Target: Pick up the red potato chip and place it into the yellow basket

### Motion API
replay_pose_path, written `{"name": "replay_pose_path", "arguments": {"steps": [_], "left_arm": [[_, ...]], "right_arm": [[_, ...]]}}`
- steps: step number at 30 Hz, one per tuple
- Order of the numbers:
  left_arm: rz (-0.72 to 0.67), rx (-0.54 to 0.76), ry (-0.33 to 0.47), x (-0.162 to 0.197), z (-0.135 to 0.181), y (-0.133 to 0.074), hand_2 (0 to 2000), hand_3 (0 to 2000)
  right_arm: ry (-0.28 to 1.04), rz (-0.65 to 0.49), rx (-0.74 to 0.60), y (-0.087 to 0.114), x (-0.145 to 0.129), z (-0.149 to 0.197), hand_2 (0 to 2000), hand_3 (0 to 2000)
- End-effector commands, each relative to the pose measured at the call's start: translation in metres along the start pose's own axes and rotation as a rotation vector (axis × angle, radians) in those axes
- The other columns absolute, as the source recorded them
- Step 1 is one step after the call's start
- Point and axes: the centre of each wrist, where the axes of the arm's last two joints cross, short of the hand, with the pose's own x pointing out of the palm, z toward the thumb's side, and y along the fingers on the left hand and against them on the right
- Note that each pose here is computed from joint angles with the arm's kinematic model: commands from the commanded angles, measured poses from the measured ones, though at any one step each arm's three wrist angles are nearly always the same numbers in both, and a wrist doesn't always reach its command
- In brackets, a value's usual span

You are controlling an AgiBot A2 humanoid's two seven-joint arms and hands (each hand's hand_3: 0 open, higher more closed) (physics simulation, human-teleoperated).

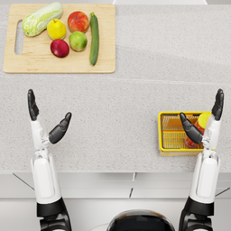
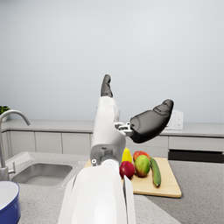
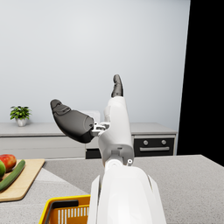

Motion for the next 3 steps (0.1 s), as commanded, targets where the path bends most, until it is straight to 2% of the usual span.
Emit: {"name": "replay_pose_path", "arguments": {"steps": [1, 3], "left_arm": [[0.001, -0.001, 0.000, -0.0001, -0.0002, -0.0001, 0, 0], [0.001, -0.002, 0.000, -0.0003, -0.0005, -0.0003, 0, 0]], "right_arm": [[0.000, 0.001, 0.001, 0.0001, 0.0002, -0.0002, 0, 0], [0.000, 0.002, 0.002, 0.0002, 0.0005, -0.0004, 0, 0]]}}
